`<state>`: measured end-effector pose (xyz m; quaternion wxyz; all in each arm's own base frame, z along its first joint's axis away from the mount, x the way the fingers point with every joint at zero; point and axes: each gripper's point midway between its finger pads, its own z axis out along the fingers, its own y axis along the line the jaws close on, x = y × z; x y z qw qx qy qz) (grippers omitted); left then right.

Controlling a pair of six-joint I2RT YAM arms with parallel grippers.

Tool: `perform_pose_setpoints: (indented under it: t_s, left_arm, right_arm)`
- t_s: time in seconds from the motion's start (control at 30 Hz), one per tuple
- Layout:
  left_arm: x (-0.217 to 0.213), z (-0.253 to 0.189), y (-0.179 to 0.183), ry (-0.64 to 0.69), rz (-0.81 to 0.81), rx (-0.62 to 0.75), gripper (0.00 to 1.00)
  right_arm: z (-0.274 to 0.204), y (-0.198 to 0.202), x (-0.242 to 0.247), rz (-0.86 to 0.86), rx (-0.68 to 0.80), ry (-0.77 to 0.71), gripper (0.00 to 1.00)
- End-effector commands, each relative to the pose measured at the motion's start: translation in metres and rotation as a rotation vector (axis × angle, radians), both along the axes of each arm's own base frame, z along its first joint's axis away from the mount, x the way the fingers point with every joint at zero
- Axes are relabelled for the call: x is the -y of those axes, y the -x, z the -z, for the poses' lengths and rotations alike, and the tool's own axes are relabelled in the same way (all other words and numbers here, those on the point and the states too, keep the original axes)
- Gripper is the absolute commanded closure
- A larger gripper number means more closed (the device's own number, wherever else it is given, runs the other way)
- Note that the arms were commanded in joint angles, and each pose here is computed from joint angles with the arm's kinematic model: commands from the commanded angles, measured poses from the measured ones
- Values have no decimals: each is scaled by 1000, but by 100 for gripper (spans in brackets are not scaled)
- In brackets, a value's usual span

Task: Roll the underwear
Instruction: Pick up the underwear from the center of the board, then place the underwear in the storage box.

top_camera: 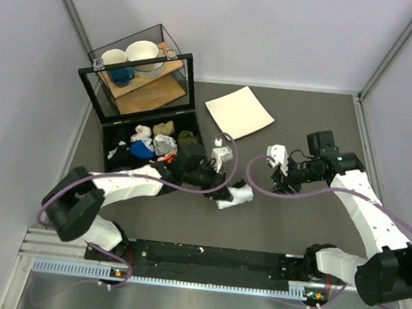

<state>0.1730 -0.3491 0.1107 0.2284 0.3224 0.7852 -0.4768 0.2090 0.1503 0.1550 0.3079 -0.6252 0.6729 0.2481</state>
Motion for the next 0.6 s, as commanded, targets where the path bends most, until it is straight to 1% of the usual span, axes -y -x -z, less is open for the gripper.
perform_pose_setpoints:
  t_s: [0.0,0.03,0.07,0.1,0.17,0.2,0.23,0.3,0.33,0.4,0.43,0.47,0.5,0.53,0.57]
  left_arm:
    - [-36,-46,-44,-22,-148,138,96]
    - [-46,-50,-55,-45,-184,173,95]
    - [-68,-51,-67,-95,-247,167,95]
    - [-78,-63,-84,-114,-304,209,95]
    - [-106,-68,-108,-177,-386,268,96]
    - [-118,-70,-118,-219,-428,281,96]
    - [-138,-66,-135,-276,-490,305,96]
    - [-158,-71,-155,-338,-551,330,97]
    - [-174,-63,-170,-375,-599,311,97]
    - [-184,-68,-189,-384,-626,317,97]
    - [-192,-58,-199,-409,-642,295,97]
    - [-194,-66,-210,-403,-654,310,97]
    - [-196,-65,-217,-407,-654,309,98]
    - [-200,-53,-225,-430,-657,282,98]
    - [-199,-60,-235,-422,-657,293,98]
  right_arm:
    - [-6,5,1,68,-50,-70,46]
    - [-6,2,3,82,-44,-69,46]
    - [-5,1,4,91,-46,-68,46]
    - [-3,1,5,96,-50,-66,46]
    - [-3,1,5,98,-47,-69,46]
    - [-2,1,5,98,-51,-72,46]
    - [-1,2,4,96,-52,-73,46]
    - [0,4,4,93,-58,-78,46]
    - [1,4,4,92,-60,-80,46]
    - [2,5,3,88,-62,-80,46]
    - [2,5,3,87,-60,-80,46]
    - [2,5,3,87,-63,-79,46]
    - [3,5,3,88,-63,-80,46]
    - [3,5,3,87,-62,-80,46]
    - [3,6,3,86,-66,-81,46]
